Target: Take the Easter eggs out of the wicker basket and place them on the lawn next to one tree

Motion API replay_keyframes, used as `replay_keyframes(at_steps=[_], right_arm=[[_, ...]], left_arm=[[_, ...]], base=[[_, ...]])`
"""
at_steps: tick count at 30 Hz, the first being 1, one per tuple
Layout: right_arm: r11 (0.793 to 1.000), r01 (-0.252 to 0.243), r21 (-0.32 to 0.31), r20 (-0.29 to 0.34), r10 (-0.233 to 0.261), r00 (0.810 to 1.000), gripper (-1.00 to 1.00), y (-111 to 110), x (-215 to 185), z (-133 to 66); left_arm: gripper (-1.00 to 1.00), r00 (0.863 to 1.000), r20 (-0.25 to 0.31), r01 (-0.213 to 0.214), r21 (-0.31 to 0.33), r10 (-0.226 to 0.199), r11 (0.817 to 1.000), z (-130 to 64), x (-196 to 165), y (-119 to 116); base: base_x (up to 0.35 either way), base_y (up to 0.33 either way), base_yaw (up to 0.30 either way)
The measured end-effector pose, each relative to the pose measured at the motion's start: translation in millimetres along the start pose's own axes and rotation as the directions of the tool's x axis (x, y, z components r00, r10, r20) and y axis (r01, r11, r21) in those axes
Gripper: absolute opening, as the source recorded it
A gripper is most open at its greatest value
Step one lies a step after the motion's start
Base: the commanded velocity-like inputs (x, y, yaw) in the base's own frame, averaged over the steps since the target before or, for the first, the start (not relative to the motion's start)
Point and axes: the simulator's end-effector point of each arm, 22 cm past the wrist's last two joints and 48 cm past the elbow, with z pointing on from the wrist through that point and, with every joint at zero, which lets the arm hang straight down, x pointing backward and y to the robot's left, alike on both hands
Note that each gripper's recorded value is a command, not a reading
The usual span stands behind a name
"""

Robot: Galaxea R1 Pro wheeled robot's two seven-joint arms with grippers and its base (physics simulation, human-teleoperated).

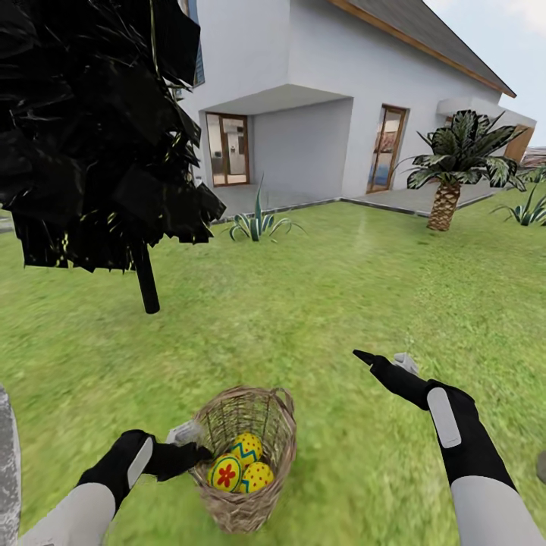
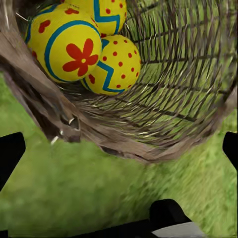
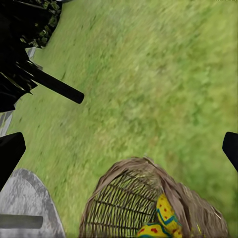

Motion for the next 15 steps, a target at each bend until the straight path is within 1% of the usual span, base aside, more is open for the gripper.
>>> replay_keyframes(at_steps=[2,4,6,8,9,10,11,12,14,15], right_arm=[[1.000,0.000,0.003,-0.001,0.000,1.000,1.00,2.7,-1.7,-0.5],[1.000,-0.004,-0.001,-0.004,0.004,1.000,1.00,8.6,-0.6,0.9],[1.000,-0.009,-0.006,-0.008,0.009,1.000,1.00,15.3,0.8,2.5],[1.000,-0.009,-0.008,-0.007,0.009,1.000,1.00,19.4,-1.3,2.1],[1.000,-0.007,-0.008,-0.002,0.007,1.000,1.00,21.1,-3.7,1.8],[1.000,-0.006,-0.008,0.001,0.006,1.000,1.00,22.6,-5.5,1.3],[1.000,-0.005,-0.008,0.004,0.005,1.000,1.00,24.1,-7.1,0.9],[1.000,-0.004,-0.008,0.006,0.004,1.000,1.00,25.7,-8.7,0.5],[1.000,0.002,-0.009,0.003,-0.002,1.000,1.00,30.0,-9.8,0.4],[1.000,0.011,-0.012,-0.005,-0.011,1.000,1.00,34.0,-8.3,1.6]], left_arm=[[1.00,1.000,0.021,0.007,0.114,-0.010,0.993,-24.1,-15.7,-2.0],[1.00,0.999,0.036,0.009,0.208,-0.017,0.978,-45.6,-26.0,-5.0],[1.00,0.999,0.045,0.009,0.248,-0.021,0.969,-59.6,-32.1,-4.8],[1.00,0.998,0.053,0.011,0.251,-0.026,0.968,-70.0,-37.4,0.7],[1.00,0.998,0.060,0.013,0.265,-0.030,0.964,-77.3,-41.1,2.4],[1.00,0.997,0.069,0.016,0.292,-0.038,0.956,-85.9,-45.0,2.0],[1.00,0.995,0.087,0.020,0.338,-0.052,0.941,-100.6,-52.2,2.1],[1.00,0.991,0.113,0.021,0.385,-0.070,0.923,-121.0,-62.3,6.7],[1.00,0.987,0.140,0.014,0.423,-0.081,0.906,-145.8,-72.7,13.6],[1.00,0.986,0.147,0.009,0.439,-0.082,0.898,-153.9,-75.6,13.4]], base=[[0.000,0.000,0.000],[0.000,0.000,0.000],[0.000,0.000,0.000],[0.000,0.000,0.000],[0.000,0.000,0.000],[0.000,0.000,0.000],[0.000,0.000,0.000],[0.000,0.000,0.000],[0.000,0.000,0.000],[0.000,0.000,0.000]])
